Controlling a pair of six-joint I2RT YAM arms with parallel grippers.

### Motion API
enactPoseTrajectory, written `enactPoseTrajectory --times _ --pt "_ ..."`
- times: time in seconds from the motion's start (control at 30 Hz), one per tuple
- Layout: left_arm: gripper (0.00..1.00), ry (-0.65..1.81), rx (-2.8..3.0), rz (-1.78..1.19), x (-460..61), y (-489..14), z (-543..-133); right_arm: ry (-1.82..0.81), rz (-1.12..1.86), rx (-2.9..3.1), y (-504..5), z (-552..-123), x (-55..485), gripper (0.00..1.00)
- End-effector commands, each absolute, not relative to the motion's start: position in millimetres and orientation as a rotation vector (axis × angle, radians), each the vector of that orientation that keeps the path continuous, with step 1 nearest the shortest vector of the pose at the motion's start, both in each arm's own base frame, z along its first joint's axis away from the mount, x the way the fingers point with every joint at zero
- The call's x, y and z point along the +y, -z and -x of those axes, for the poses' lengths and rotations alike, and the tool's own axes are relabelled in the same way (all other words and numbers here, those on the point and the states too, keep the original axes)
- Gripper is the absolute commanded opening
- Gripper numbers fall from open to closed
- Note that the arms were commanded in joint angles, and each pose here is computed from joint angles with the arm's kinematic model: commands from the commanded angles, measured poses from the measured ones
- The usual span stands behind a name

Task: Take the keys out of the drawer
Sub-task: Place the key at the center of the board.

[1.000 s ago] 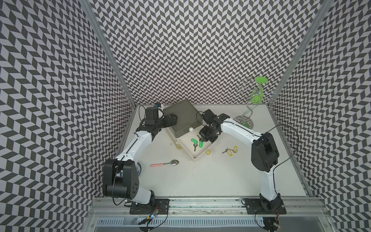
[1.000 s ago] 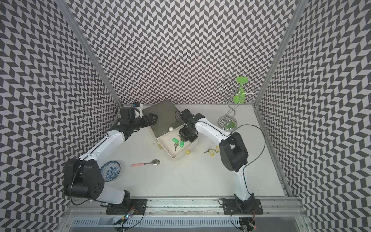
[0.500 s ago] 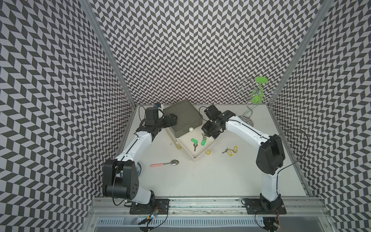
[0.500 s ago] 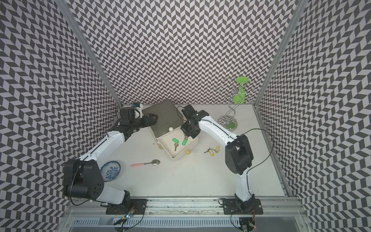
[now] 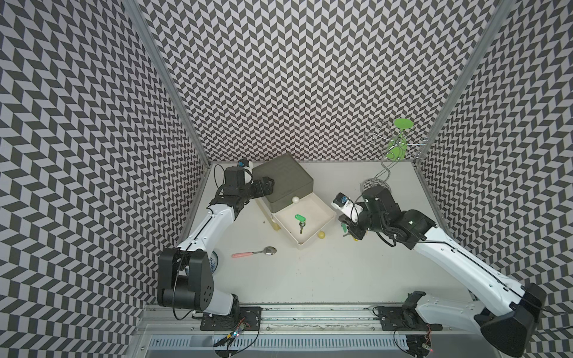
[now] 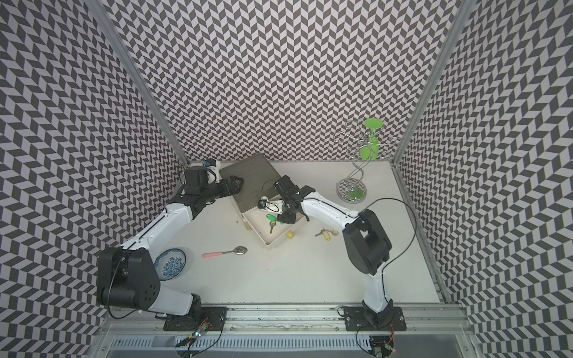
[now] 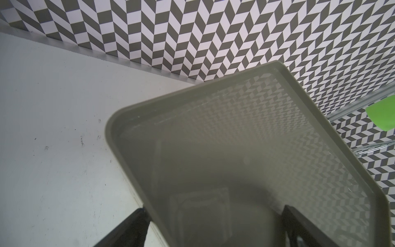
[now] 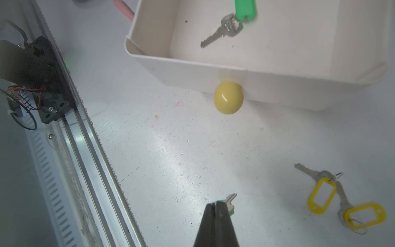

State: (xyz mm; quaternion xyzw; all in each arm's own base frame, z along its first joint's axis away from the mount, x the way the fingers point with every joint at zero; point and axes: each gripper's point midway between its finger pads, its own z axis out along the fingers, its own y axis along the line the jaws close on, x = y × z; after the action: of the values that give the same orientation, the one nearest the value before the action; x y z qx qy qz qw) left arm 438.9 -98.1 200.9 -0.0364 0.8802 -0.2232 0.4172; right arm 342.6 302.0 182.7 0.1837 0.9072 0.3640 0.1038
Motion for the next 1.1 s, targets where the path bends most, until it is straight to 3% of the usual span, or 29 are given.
enactPoseTrajectory --times 0.0,0.23,0.37,0.57,1.07 --pt "0.99 0.547 2.578 0.011 -112 -107 -384 -1.118 -0.076 2.450 -240 -361 312 0.51" --pt "0.99 0.538 2.580 0.006 -111 -107 -382 -0.775 0.936 2.276 -236 -338 312 0.51" --pt "0.99 0.542 2.580 0.006 -112 -107 -383 -0.718 1.216 2.192 -203 -325 307 0.50" --pt "0.99 0.560 2.581 -0.003 -114 -106 -380 -0.458 1.256 2.060 -168 -349 294 0.50" --pt "0.99 0.572 2.595 -0.011 -116 -98 -377 -0.239 1.390 1.999 -137 -377 305 0.56"
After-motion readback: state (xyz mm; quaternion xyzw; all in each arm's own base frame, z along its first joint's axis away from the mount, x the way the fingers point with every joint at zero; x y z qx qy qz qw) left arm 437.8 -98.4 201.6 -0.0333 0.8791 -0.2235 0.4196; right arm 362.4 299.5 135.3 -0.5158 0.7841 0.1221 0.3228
